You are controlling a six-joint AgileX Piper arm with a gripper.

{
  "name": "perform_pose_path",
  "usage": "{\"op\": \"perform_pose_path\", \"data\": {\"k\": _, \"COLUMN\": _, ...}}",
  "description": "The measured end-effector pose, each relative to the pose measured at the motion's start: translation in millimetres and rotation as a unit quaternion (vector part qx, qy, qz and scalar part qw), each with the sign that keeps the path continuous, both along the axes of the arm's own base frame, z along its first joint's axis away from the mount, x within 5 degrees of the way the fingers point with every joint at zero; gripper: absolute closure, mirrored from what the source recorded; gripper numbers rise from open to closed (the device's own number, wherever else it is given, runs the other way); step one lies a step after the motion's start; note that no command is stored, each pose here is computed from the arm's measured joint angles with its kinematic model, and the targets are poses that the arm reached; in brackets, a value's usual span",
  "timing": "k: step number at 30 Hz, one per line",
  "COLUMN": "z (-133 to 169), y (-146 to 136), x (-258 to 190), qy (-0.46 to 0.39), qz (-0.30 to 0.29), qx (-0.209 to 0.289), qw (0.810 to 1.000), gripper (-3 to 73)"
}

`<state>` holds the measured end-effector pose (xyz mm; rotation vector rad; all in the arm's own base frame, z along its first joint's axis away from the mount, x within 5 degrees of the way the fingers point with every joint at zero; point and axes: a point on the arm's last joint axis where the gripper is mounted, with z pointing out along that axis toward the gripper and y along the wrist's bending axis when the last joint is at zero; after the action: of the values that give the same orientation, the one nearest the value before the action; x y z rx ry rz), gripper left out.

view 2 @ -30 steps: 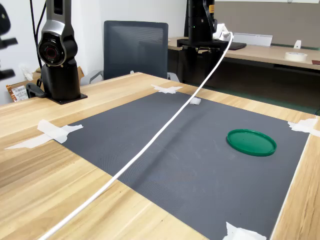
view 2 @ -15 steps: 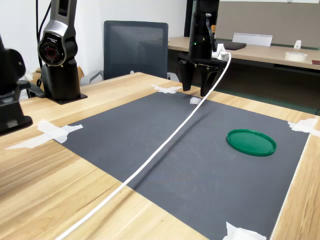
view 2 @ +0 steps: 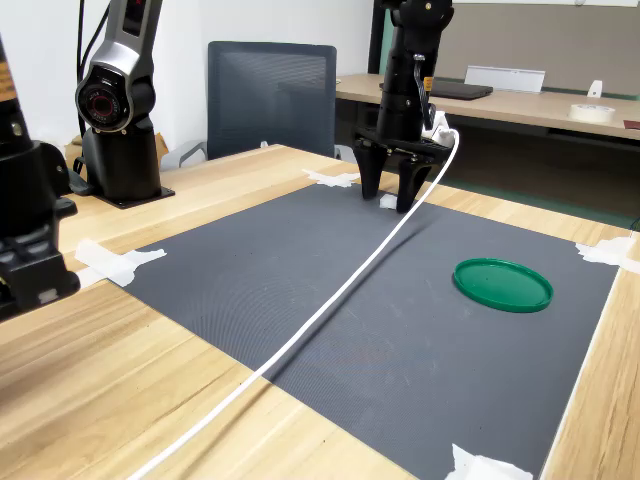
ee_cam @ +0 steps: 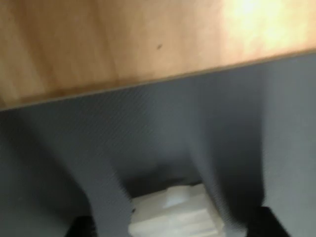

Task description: Grasp a white terminal and put it in the green lid.

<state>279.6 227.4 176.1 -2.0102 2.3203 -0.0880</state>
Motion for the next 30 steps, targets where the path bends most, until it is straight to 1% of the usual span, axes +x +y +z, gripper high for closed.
{"op": "perform_pose_path", "data": {"k": 2, "z": 0.0, "y": 0.1, "x": 0.1, "qy": -0.001, "qz": 0.0, "qx": 0.001, "qw": 1.0, "gripper": 19.9}}
{"op": "perform_pose_path", "data": {"k": 6, "z": -1.5, "y": 0.7, "x": 0.8, "qy": -0.002, "qz": 0.0, "qx": 0.002, "qw": 1.0, "gripper": 34.3}}
{"op": "perform_pose_path", "data": {"k": 9, "z": -1.8, "y": 0.9, "x": 1.0, "qy": -0.002, "qz": -0.001, "qx": 0.002, "qw": 1.0, "gripper": 43.5}}
{"op": "perform_pose_path", "data": {"k": 17, "z": -1.3, "y": 0.9, "x": 1.0, "qy": -0.002, "qz": -0.002, "qx": 0.002, "qw": 1.0, "gripper": 43.5}}
{"op": "perform_pose_path", "data": {"k": 20, "z": 4.2, "y": 0.4, "x": 0.4, "qy": -0.008, "qz": -0.002, "qx": 0.007, "qw": 1.0, "gripper": 43.5}}
{"op": "perform_pose_path", "data": {"k": 22, "z": 12.8, "y": -2.0, "x": 0.5, "qy": -0.016, "qz": -0.006, "qx": 0.017, "qw": 1.0, "gripper": 43.5}}
{"op": "perform_pose_path", "data": {"k": 25, "z": 31.5, "y": -10.7, "x": 2.5, "qy": -0.029, "qz": -0.029, "qx": 0.045, "qw": 0.998, "gripper": 43.5}}
{"op": "perform_pose_path", "data": {"k": 30, "z": 67.3, "y": -40.7, "x": 9.4, "qy": -0.056, "qz": -0.074, "qx": 0.085, "qw": 0.992, "gripper": 43.5}}
